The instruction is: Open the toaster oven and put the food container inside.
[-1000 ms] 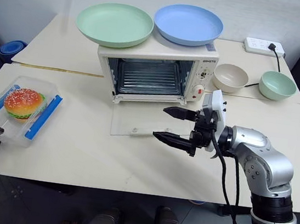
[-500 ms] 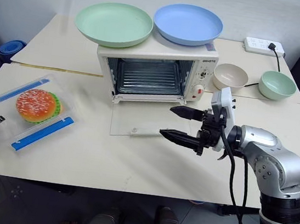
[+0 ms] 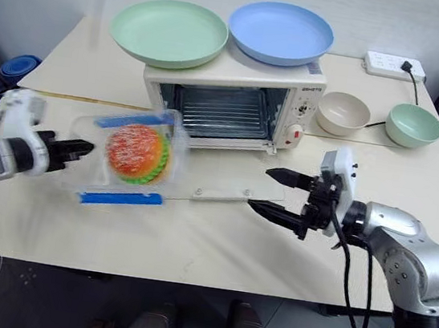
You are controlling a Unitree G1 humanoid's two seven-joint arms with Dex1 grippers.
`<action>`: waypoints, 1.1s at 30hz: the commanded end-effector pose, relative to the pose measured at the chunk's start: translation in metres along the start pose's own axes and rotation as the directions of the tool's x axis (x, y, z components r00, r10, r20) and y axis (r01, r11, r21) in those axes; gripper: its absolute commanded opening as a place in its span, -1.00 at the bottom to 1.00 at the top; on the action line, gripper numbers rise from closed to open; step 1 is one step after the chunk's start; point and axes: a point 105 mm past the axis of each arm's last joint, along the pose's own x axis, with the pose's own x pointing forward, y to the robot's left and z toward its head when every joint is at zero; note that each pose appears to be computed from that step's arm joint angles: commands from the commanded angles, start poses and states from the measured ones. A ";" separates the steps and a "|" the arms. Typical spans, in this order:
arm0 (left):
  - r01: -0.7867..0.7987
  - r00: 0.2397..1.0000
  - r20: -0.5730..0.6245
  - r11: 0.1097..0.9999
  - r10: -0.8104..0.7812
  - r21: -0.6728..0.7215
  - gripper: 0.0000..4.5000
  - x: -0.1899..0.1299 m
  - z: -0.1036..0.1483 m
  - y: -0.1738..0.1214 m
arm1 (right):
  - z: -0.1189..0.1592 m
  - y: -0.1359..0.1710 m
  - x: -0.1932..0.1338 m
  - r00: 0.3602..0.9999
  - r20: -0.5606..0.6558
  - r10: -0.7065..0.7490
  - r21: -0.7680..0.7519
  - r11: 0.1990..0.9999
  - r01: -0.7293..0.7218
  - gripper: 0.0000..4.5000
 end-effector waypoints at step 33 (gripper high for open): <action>0.279 0.943 0.223 0.953 -0.249 -0.120 0.36 0.001 0.047 -0.086 | -0.001 -0.007 -0.009 0.991 0.036 -0.132 -0.048 0.990 0.134 1.00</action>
